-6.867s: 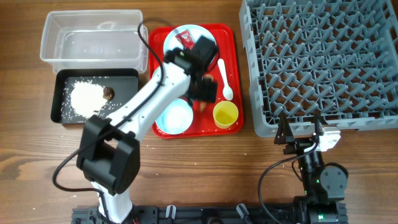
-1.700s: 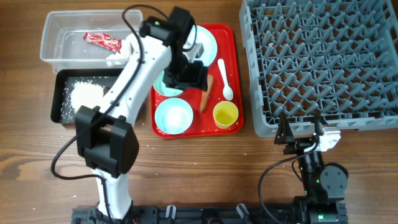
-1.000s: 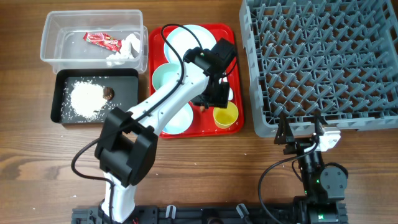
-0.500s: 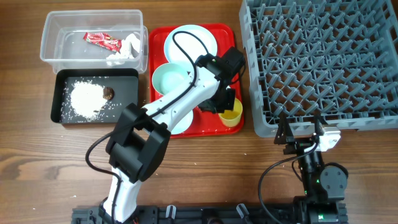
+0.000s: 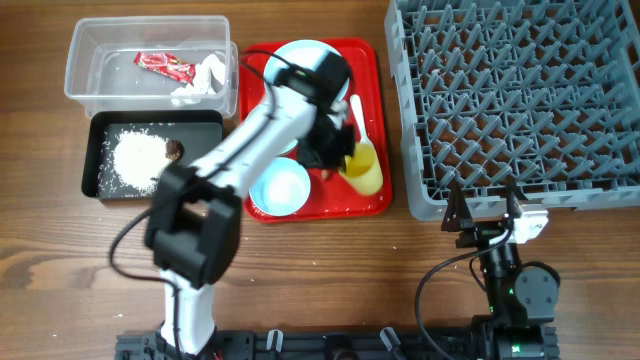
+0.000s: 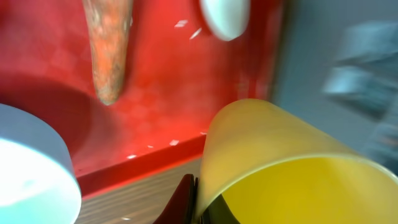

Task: Sort waste into correct bins and load items into the dishwasher rack
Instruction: 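Lift the yellow cup and reach the right gripper toward it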

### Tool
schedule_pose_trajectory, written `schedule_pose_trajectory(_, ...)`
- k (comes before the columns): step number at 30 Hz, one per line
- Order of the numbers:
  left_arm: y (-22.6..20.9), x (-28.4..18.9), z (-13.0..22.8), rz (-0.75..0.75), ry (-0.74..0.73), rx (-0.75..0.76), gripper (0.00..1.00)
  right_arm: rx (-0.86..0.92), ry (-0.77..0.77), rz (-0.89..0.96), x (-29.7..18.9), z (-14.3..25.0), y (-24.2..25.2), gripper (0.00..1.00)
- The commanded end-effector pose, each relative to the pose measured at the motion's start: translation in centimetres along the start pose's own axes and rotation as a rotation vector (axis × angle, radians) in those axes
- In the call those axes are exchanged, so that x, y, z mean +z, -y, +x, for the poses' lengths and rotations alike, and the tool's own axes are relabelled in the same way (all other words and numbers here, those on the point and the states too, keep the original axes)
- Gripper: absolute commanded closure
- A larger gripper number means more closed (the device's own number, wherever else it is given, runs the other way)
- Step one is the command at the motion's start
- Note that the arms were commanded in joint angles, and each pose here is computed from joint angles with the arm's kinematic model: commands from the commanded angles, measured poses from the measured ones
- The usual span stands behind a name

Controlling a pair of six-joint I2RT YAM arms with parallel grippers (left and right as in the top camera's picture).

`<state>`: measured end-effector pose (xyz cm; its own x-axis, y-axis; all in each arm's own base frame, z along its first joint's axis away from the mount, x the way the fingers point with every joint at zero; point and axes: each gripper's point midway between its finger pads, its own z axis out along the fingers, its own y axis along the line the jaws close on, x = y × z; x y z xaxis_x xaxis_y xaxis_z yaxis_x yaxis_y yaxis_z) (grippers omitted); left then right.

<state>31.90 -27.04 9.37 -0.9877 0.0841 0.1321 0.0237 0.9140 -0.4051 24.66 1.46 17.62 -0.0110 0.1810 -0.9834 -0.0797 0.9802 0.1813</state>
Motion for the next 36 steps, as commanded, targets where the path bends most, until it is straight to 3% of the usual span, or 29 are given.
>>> schedule_pose_trajectory(1,3.4,-6.6,-0.1,0.342,0.030,0.058,0.96,0.083,0.043,-0.013,-0.1,-1.0,-0.2,0.00)
schedule_pose_trajectory(3,4.0,-8.6,-0.3,0.458,0.039,0.085,0.96,0.155,0.085,-0.092,-0.2,-2.3,-1.6,0.00)
schedule_pose_trajectory(5,4.2,-10.9,-0.6,0.565,0.057,0.109,0.96,0.099,0.192,-0.344,-1.7,-5.6,-6.0,0.00)
schedule_pose_trajectory(7,4.0,-12.2,-0.8,0.627,0.070,0.130,0.96,0.114,0.214,-0.428,-2.5,-7.3,-7.5,0.00)
schedule_pose_trajectory(18,4.4,-17.9,-0.6,0.949,0.097,0.240,0.96,0.064,-0.013,-0.886,-2.8,-14.2,-15.6,0.00)
schedule_pose_trajectory(24,5.7,-19.8,0.5,1.086,0.087,0.320,0.96,-0.030,-0.173,-1.317,-1.7,-16.5,-19.2,0.00)
schedule_pose_trajectory(28,6.2,-19.7,0.9,1.099,0.071,0.328,0.96,-0.001,-0.216,-1.365,1.9,-15.6,-18.9,0.00)
schedule_pose_trajectory(33,6.7,-19.4,1.3,1.098,0.049,0.328,0.96,0.296,-0.442,-1.235,7.5,-11.3,-17.4,0.00)
schedule_pose_trajectory(36,7.3,-19.0,1.8,1.096,0.028,0.334,0.96,0.353,-0.490,-1.192,9.4,-9.1,-16.8,0.05)
